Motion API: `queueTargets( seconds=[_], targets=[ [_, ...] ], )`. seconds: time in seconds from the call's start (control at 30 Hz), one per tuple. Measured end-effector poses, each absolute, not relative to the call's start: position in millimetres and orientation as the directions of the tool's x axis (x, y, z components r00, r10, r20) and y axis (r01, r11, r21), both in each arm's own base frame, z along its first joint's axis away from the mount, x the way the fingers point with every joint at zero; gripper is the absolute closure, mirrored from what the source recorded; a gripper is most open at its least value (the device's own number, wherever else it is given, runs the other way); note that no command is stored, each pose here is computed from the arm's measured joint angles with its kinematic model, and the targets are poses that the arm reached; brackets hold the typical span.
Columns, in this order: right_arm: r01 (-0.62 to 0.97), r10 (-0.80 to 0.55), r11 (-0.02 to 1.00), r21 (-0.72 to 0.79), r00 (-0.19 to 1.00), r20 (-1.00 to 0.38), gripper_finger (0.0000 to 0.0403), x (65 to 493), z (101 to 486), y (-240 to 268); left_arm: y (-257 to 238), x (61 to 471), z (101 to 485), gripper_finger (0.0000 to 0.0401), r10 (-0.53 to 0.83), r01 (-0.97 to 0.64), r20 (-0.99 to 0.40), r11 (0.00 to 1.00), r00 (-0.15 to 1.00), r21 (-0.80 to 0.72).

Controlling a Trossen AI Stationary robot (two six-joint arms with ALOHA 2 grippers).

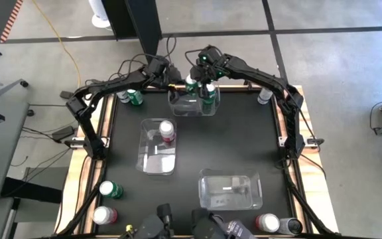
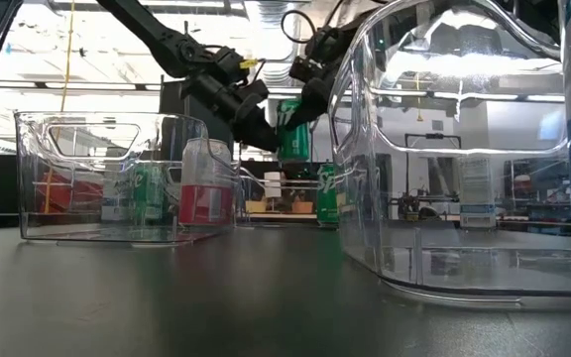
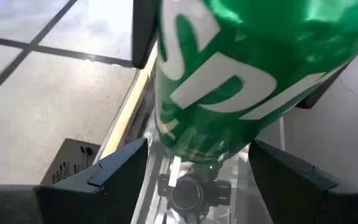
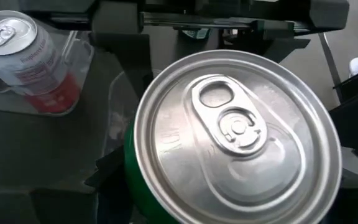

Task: Sort soda cans
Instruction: Put the green soda can into the top transparent bin

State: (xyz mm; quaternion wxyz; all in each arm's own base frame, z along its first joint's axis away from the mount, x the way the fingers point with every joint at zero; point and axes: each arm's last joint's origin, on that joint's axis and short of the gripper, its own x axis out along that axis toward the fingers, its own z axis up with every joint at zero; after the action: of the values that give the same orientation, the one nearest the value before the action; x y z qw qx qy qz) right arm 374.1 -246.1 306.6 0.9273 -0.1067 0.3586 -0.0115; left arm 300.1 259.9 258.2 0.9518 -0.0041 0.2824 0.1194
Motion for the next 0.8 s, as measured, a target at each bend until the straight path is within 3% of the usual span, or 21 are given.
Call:
queueTargets(
  seconds=[0.2,0.43,0.8],
  targets=[
    [-0.013,-0.081,0.991,-0.133,0.732,-0.676,0.0088,378.5,305.2,-237.2,257.5,298.6,256.4,0.0124,0.188,-0.204,-0.559,0.978,0.808,0.034],
    [0.210,-0.178,0.977,-0.039,0.700,-0.692,0.0088,385.6,305.4,-228.5,259.9,293.0,258.3,0.0124,0.183,-0.212,-0.563,0.977,0.806,0.013],
    [0.592,-0.419,0.800,0.092,0.663,-0.620,0.0088,407.6,313.9,-203.9,267.1,264.0,290.5,0.0124,0.188,-0.218,-0.476,0.976,0.859,-0.009]
  ],
)
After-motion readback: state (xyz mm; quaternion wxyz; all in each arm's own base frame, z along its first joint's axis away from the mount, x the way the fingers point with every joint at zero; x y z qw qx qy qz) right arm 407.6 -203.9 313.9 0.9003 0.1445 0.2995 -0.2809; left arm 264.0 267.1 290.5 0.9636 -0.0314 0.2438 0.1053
